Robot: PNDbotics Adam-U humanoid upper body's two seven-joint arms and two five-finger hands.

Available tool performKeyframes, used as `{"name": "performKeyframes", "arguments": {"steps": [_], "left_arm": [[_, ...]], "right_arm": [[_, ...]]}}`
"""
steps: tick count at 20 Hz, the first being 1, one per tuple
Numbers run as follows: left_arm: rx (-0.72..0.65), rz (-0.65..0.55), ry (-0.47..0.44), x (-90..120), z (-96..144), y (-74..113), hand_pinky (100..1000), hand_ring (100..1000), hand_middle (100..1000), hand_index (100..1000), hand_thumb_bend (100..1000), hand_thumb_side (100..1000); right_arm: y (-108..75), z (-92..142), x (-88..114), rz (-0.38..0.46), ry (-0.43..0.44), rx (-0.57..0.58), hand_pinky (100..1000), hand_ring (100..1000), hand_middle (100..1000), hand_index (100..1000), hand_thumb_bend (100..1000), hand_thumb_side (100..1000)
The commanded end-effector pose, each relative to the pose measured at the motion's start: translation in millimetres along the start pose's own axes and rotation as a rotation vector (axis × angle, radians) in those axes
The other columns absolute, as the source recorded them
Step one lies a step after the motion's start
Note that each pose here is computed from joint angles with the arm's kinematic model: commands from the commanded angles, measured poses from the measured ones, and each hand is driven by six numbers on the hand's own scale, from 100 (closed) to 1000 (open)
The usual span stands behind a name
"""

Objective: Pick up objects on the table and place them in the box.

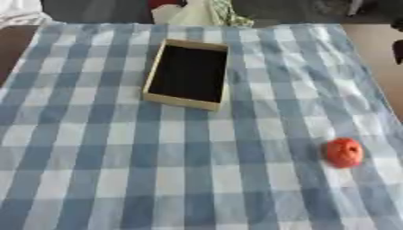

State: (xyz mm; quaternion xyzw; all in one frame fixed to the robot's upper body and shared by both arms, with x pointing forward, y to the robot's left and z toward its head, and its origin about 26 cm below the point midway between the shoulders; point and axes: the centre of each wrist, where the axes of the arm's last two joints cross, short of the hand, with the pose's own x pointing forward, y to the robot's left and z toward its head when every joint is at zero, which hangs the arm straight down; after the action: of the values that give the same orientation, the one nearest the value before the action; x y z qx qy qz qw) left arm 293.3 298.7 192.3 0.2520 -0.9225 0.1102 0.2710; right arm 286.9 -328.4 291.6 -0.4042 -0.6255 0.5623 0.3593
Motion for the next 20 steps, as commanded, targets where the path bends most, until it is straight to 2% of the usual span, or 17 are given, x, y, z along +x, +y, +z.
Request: {"name": "performKeyframes", "arguments": {"steps": [1,8,12,13,15,20], "left_arm": [[-0.022,-0.015,-0.035,5,-6,3.9,750,757,687,816,554,658],[-0.028,-0.017,-0.033,4,-6,4.1,750,757,687,816,553,658],[-0.029,-0.018,-0.031,4,-6,4.1,750,757,687,816,552,659],[-0.029,-0.018,-0.030,4,-6,4.1,750,757,687,816,552,658],[-0.029,-0.018,-0.029,4,-5,4.2,750,757,687,816,551,658],[-0.031,-0.017,-0.027,4,-5,4.0,750,757,687,816,551,659]], "right_arm": [[-6.2,3,2,0.035,-0.015,0.059,775,807,739,842,100,842],[2.6,2,4,0.039,-0.029,0.171,792,821,759,858,100,838],[6.3,3,4,0.039,-0.044,0.227,798,827,755,878,100,781],[7.6,3,4,0.036,-0.051,0.242,803,832,749,892,102,686],[9.4,3,4,0.034,-0.067,0.273,805,830,739,882,185,565],[12.2,4,3,0.028,-0.087,0.342,805,834,746,894,274,408]]}}
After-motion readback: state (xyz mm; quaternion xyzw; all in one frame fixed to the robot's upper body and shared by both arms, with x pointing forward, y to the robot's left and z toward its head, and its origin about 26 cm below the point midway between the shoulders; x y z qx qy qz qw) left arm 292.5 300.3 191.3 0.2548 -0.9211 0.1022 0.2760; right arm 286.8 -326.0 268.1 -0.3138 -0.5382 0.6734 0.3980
